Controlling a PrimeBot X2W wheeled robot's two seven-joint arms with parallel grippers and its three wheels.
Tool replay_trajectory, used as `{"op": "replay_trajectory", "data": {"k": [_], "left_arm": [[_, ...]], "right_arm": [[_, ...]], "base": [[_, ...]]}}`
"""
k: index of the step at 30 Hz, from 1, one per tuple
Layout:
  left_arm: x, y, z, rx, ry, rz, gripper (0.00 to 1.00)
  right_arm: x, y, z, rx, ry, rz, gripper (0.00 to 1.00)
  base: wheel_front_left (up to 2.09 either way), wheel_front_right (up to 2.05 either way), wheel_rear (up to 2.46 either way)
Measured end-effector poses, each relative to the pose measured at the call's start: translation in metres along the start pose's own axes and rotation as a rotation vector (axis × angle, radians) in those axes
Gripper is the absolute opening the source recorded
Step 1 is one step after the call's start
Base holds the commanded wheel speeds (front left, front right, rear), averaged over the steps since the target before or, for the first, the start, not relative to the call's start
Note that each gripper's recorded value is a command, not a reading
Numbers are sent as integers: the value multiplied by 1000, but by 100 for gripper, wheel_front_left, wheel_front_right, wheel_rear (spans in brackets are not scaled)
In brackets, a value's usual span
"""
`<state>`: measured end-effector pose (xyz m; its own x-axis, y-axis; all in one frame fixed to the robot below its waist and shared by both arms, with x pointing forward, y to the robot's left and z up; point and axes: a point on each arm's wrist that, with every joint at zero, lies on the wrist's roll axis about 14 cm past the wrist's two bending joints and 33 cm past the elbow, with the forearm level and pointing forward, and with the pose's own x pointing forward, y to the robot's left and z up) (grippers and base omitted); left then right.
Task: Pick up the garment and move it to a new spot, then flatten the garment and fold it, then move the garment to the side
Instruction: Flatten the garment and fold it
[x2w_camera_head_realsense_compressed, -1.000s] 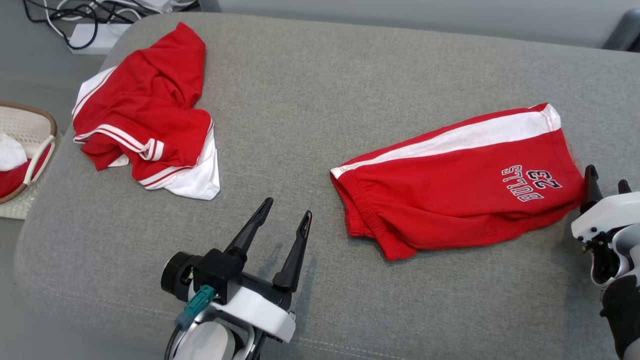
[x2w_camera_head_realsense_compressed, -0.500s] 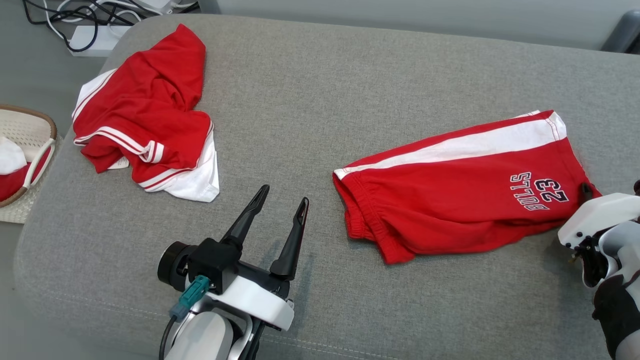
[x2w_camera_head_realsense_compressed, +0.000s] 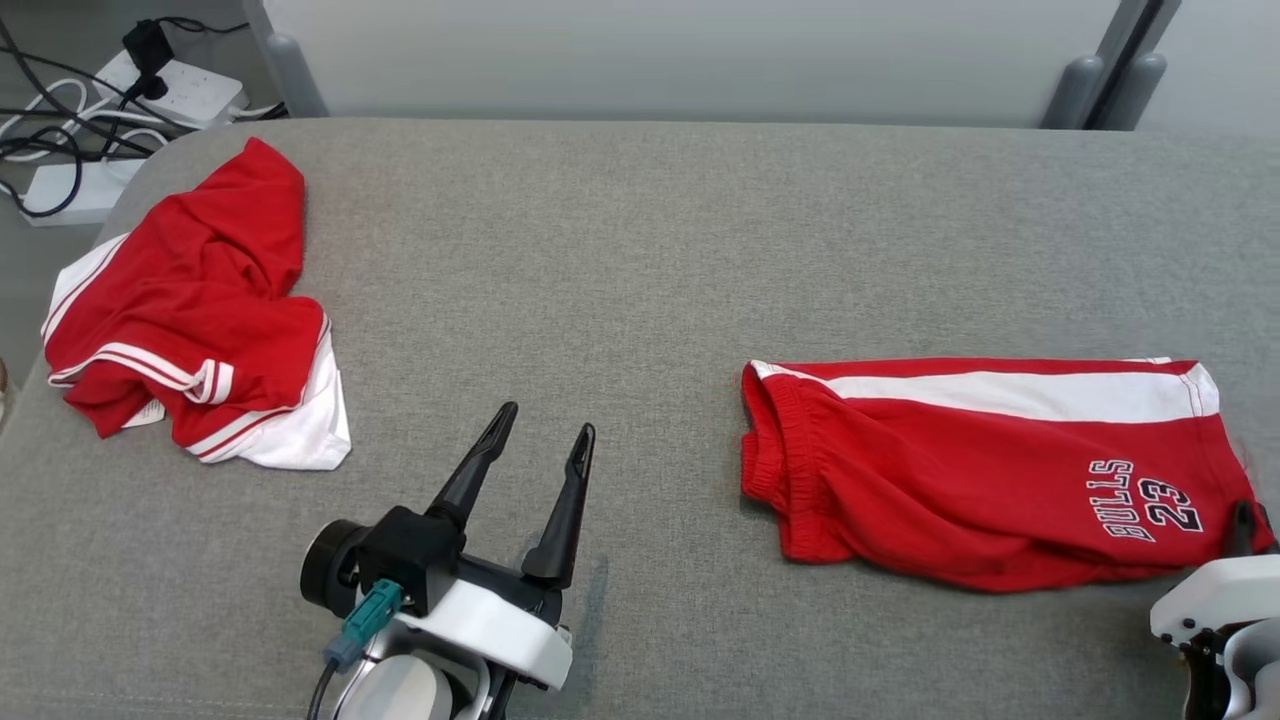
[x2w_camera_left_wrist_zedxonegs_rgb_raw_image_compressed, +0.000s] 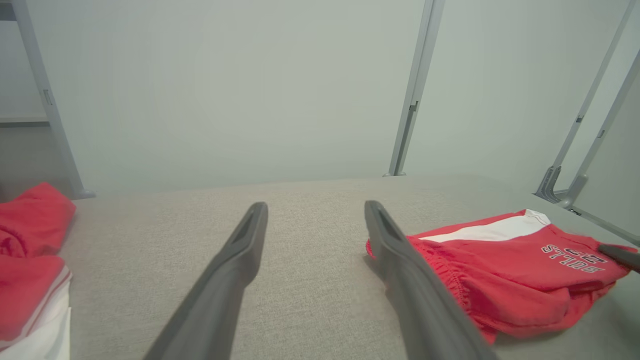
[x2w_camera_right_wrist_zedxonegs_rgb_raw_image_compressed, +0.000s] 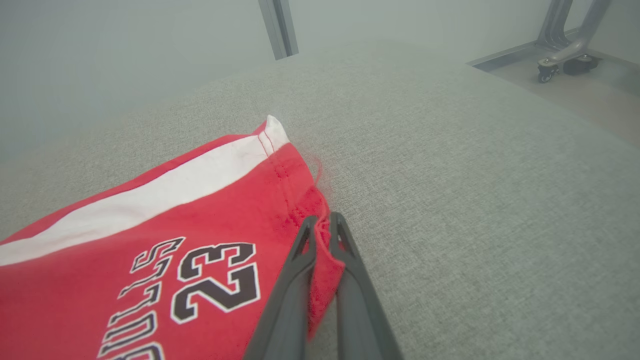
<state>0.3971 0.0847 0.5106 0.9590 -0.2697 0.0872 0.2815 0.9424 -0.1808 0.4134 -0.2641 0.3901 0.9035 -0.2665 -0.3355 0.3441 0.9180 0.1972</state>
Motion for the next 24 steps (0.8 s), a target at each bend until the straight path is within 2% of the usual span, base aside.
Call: {"op": "replay_trajectory", "data": {"k": [7,12,24], "left_arm": [[-3,-10,1,-2,-2,-24,100],[-6,-8,5,3,-11,-17,100],[-23,6,12,4,-27,39,100]], "right_arm": [[-7,-5,7,14,-19,-7,0],[-7,14,15,-13,-45,57,0],[-11,107,60,-24,-188,326,0]], "base": [[0,0,0],[0,0,0],[0,0,0]]}}
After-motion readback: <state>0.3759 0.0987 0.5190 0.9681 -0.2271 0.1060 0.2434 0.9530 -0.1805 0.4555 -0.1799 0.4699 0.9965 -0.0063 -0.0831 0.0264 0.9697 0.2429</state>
